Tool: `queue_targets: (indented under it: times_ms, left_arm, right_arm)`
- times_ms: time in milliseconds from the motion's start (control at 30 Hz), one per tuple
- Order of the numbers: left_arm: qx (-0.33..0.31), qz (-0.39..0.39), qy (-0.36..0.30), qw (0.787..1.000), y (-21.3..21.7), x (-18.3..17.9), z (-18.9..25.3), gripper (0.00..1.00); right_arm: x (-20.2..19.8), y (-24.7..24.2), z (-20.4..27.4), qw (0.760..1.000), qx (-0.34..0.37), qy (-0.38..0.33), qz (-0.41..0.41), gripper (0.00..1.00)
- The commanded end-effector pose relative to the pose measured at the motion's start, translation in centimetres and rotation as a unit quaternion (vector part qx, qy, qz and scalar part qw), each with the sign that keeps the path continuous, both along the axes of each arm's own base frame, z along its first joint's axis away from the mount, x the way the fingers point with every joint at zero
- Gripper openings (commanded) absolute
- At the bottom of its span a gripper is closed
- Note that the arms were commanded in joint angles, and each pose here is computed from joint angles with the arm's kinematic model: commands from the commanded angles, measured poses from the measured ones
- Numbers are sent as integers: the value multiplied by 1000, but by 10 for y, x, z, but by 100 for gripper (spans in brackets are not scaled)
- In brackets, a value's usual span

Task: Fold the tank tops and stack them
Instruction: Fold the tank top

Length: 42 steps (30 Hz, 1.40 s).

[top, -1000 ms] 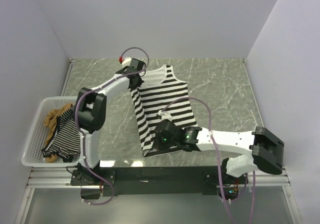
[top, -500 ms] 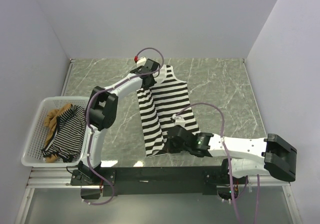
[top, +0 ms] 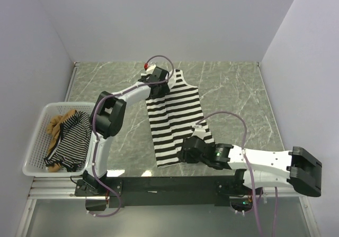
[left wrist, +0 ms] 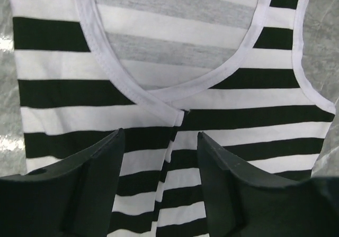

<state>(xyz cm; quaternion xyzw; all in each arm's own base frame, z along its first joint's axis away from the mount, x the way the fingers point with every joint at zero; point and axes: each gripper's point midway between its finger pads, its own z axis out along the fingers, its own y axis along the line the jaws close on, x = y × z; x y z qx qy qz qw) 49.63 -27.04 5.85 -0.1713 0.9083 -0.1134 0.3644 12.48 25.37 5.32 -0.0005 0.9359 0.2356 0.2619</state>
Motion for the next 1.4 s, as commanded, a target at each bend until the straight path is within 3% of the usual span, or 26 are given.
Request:
queue_targets:
  times_ms: [0,167,267,467,733,933,1100,1233,1367]
  left_arm:
    - [-46,16,-70,996,1,9,67,61]
    - [-41,68,-38,996,29,6,52,33]
    - [-32,75,-16,997,35,3,35,24]
    - [-45,73,16,996,44,1,2,11]
    - [-35,71,48,996,58,4,-31,6]
    - [-29,53,55,997,63,18,-41,9]
    - [-37,22,45,998,66,46,-34,18]
    - [-37,-2,13,999,65,68,-12,38]
    - [-72,-31,-48,996,60,86,46,50]
  right_arm:
    - [13,-7,21,999,-2,-38,-33,43]
    - [24,11,37,997,-29,-71,-8,41]
    - [29,27,32,996,-51,-74,22,37]
    - [32,42,5,991,-102,-62,57,29]
    - [25,56,-24,988,-121,-39,84,21]
    - [13,90,-40,989,-103,-12,104,18]
    - [13,151,-29,992,-27,5,125,17]
    - [24,203,-3,989,25,-12,145,18]
    - [41,207,27,990,49,-50,126,25]
